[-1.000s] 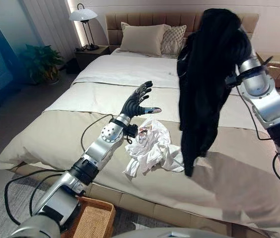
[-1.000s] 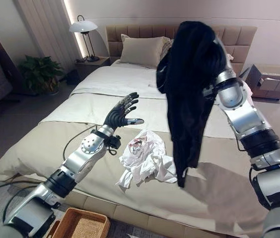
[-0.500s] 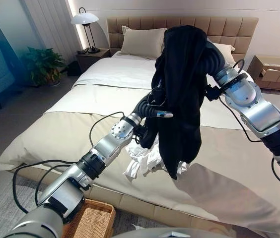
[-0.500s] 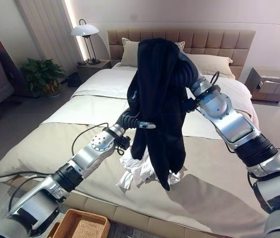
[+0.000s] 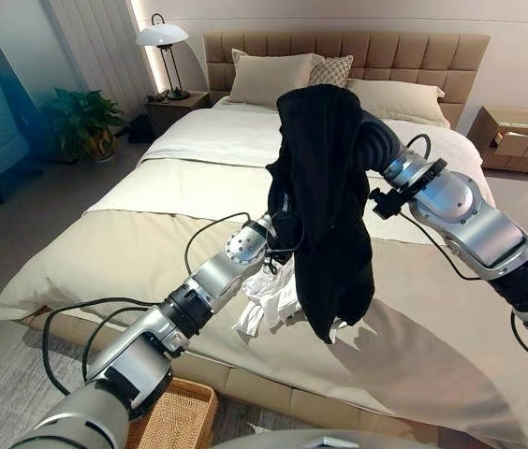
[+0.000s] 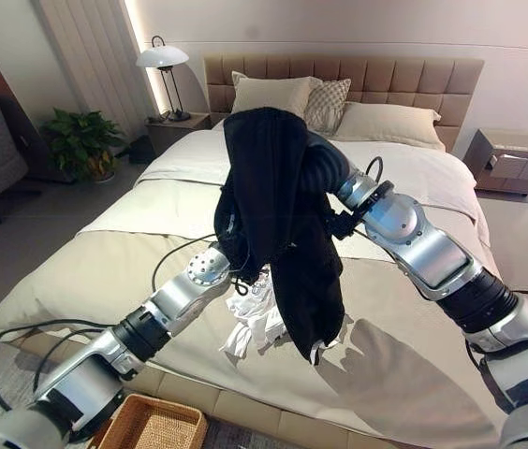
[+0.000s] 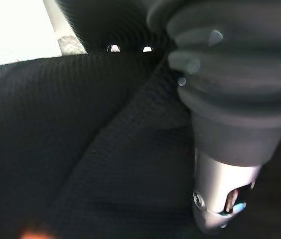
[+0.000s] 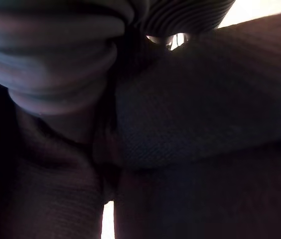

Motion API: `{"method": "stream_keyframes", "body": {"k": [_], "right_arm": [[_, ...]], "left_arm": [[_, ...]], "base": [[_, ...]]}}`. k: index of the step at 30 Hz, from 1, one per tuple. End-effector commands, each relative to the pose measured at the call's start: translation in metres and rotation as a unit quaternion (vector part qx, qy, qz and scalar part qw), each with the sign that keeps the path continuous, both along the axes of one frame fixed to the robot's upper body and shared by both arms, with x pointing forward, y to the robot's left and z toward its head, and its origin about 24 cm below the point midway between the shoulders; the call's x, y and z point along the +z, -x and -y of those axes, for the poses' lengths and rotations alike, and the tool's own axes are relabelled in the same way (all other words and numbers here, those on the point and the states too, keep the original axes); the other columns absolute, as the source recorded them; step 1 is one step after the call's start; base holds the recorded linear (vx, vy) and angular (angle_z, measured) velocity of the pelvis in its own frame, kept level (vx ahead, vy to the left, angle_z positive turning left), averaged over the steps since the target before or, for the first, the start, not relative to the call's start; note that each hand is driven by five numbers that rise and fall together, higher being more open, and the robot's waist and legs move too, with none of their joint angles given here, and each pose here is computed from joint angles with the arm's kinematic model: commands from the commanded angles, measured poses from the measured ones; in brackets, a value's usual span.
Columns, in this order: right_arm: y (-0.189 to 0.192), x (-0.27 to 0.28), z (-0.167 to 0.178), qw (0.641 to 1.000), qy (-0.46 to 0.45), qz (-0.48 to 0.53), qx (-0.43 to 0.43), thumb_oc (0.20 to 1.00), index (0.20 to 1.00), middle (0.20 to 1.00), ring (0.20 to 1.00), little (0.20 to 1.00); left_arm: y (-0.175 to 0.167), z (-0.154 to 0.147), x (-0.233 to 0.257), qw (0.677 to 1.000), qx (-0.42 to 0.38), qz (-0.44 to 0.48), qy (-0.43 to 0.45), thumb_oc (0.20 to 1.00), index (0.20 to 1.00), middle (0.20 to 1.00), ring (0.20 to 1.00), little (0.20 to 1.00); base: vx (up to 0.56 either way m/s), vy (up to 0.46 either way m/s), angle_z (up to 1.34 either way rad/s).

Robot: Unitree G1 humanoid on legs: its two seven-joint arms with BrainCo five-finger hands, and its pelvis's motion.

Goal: Pick up clothes into the bucket

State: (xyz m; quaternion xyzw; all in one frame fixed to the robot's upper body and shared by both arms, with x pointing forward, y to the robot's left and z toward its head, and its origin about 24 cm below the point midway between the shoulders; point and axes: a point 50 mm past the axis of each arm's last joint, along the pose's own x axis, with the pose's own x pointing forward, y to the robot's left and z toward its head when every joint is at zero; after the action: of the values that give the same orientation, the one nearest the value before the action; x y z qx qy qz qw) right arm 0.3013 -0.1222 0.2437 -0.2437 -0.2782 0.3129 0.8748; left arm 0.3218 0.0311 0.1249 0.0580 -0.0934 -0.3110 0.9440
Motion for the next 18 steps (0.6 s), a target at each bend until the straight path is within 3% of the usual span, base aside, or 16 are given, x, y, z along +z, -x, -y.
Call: {"method": "stream_keyframes", "body": {"k": [1,5,6,7,11,12,13,18], "right_arm": [[0.021,0.033,-0.018,0.993,-0.061,0.051,0.087,0.2,0.2,0.2,0.2,0.2],[0.02,0.03,-0.021,0.993,-0.065,0.038,0.092,0.2,0.2,0.2,0.2,0.2],[0.019,0.03,-0.022,0.993,-0.067,0.036,0.092,0.2,0.2,0.2,0.2,0.2],[0.019,0.029,-0.023,0.993,-0.067,0.035,0.093,0.2,0.2,0.2,0.2,0.2],[0.017,0.027,-0.023,0.993,-0.069,0.03,0.09,0.2,0.2,0.2,0.2,0.2],[0.015,0.024,-0.02,0.994,-0.078,0.025,0.079,0.564,0.564,0.564,0.564,0.564],[0.014,0.023,-0.019,0.994,-0.08,0.023,0.076,1.0,1.0,1.0,1.0,1.0],[0.013,0.02,-0.009,0.994,-0.099,0.022,0.049,1.0,1.0,1.0,1.0,1.0]], "left_arm": [[-0.01,0.026,0.017,1.0,-0.025,0.014,-0.006,1.0,1.0,1.0,1.0,1.0],[-0.002,0.036,0.019,0.997,-0.071,-0.007,0.014,1.0,1.0,1.0,1.0,1.0],[0.004,0.037,0.018,0.993,-0.1,-0.037,0.042,0.711,0.711,0.711,0.711,0.711],[0.005,0.036,0.018,0.993,-0.103,-0.043,0.047,0.2,0.2,0.2,0.2,0.2],[0.01,0.032,0.013,0.988,-0.119,-0.075,0.07,0.2,0.2,0.2,0.2,0.2],[0.011,0.027,0.011,0.985,-0.116,-0.093,0.091,0.2,0.2,0.2,0.2,0.2],[0.011,0.023,0.01,0.983,-0.113,-0.099,0.101,0.2,0.2,0.2,0.2,0.2],[0.014,0.014,0.004,0.97,-0.096,-0.146,0.169,0.2,0.2,0.2,0.2,0.2]], "base": [[0.0,0.0,0.0],[0.0,0.0,0.0],[0.0,0.0,0.0],[0.0,0.0,0.0],[0.0,0.0,0.0],[0.0,0.0,0.0],[0.0,0.0,0.0],[0.0,0.0,0.0]]}}
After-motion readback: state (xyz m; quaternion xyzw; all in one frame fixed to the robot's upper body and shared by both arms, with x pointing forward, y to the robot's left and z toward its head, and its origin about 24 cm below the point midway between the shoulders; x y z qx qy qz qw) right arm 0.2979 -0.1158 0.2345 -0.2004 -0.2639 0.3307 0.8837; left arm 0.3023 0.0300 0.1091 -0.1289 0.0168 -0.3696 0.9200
